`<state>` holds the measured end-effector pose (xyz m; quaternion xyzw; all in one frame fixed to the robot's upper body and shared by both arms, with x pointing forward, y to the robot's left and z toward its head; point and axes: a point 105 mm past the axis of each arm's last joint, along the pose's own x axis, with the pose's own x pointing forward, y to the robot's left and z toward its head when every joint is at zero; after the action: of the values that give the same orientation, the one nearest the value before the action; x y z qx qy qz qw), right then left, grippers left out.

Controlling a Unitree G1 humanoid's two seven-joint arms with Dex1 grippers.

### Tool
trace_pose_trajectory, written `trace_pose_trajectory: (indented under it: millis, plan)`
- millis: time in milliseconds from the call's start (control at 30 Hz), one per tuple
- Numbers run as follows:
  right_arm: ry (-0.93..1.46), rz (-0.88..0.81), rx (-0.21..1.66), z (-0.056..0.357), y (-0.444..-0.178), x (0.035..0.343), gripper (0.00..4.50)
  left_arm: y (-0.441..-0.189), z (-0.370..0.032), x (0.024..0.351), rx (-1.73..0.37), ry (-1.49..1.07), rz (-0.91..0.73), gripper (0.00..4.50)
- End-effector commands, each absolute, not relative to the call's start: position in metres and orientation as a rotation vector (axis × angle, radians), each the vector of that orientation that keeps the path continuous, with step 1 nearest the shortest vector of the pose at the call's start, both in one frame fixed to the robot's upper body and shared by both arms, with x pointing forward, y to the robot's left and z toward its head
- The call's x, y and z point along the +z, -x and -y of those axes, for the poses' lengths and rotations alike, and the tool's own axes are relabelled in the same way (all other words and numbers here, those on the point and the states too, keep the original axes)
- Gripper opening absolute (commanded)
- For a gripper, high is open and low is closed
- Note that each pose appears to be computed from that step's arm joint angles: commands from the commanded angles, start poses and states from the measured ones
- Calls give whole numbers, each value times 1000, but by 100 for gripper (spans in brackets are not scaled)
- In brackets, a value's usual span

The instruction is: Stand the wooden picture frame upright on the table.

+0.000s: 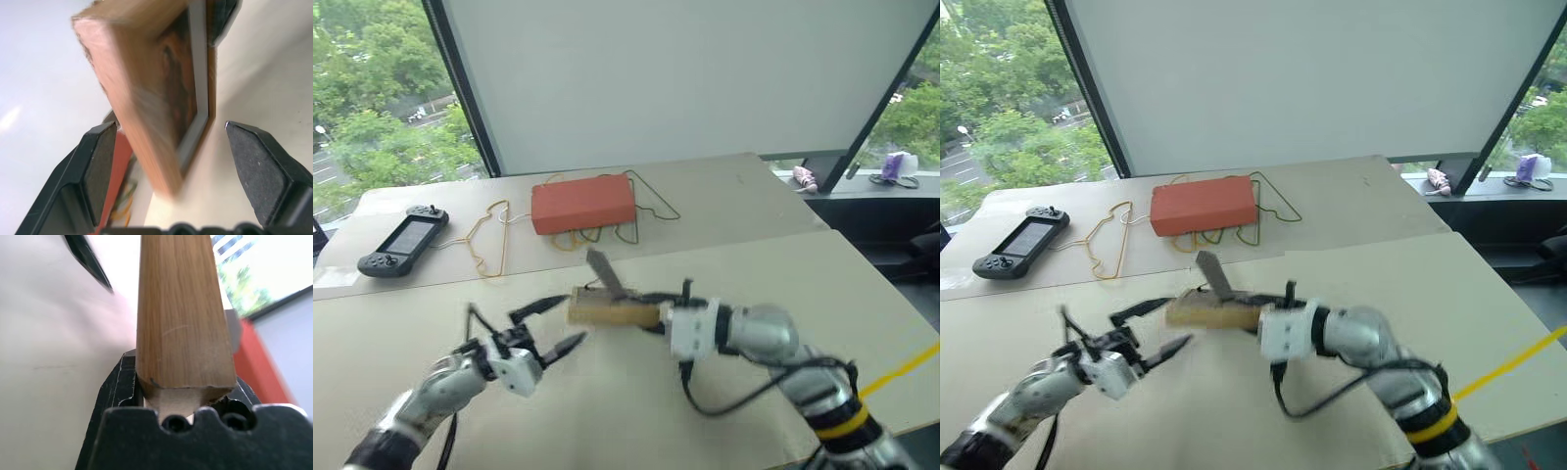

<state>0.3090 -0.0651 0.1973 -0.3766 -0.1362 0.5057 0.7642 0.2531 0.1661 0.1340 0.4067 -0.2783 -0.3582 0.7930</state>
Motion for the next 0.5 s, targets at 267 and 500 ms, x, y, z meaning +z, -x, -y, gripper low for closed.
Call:
trace_pose_trajectory:
  millis: [267,500]
  plan:
    - [188,-335,1378,73,-318,228,129,-239,-151,143,-734,-795,556,383]
    - [229,-510,1374,74,-328,191,129,-237,-150,141,-740,-781,547,383]
